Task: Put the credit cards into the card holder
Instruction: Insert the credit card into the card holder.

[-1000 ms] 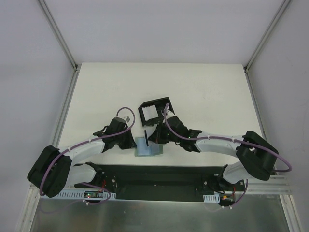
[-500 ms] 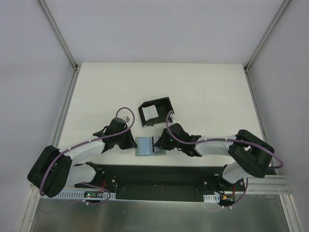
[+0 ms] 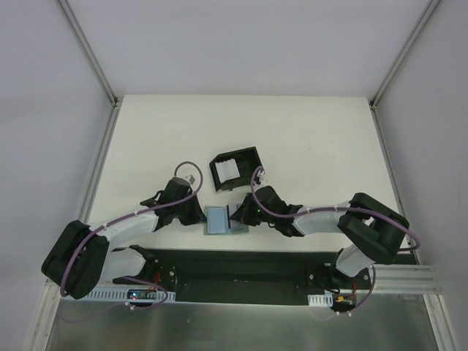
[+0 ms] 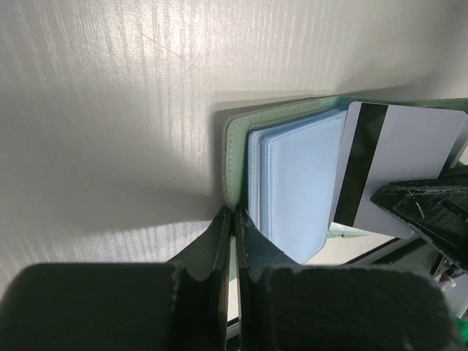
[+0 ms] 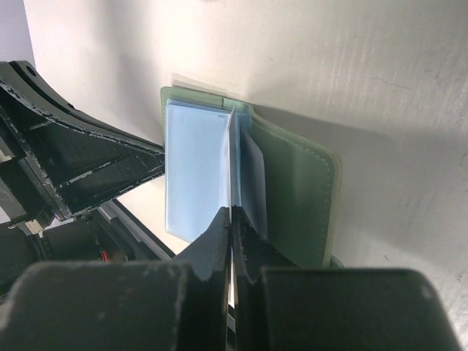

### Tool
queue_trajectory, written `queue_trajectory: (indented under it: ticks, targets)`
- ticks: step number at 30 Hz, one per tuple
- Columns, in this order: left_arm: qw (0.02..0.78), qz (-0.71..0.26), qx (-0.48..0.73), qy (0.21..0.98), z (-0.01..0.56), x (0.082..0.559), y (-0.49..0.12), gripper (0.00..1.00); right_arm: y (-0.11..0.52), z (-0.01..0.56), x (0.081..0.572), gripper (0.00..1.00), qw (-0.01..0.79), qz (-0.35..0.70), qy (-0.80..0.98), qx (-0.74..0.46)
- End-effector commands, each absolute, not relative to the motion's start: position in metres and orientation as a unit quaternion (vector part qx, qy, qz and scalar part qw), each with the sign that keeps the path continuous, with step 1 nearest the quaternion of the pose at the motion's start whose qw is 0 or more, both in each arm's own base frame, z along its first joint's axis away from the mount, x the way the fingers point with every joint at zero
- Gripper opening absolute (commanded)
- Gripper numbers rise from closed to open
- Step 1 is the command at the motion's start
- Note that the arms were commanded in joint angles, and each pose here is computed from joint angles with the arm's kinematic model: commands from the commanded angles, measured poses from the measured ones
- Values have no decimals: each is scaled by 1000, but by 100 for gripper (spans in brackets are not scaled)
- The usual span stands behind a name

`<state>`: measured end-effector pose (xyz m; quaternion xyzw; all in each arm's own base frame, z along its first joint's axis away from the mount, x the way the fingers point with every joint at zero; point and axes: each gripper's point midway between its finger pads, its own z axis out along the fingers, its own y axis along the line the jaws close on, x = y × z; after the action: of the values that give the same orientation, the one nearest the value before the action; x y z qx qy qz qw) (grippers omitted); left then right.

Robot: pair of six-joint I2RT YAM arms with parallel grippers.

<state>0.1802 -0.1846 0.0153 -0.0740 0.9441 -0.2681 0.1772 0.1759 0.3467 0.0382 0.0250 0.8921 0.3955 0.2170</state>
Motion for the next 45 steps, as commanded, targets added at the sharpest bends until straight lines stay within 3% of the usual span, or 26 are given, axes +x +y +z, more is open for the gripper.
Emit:
queue_trajectory:
  ticks: [1, 14, 40, 45]
  targets:
    - [153, -222, -82, 959, -6, 166, -166, 0, 365, 54, 169, 0, 197, 445, 873, 23]
    - [156, -218, -74, 961, -7, 165, -163, 0, 341, 65, 188, 0, 227, 419, 878, 53]
    - [149, -216, -70, 962, -8, 165, -165, 0, 360, 33, 168, 0, 136, 452, 879, 69]
    - [151, -216, -71, 962, -8, 165, -164, 0, 351, 33, 171, 0, 154, 448, 877, 78]
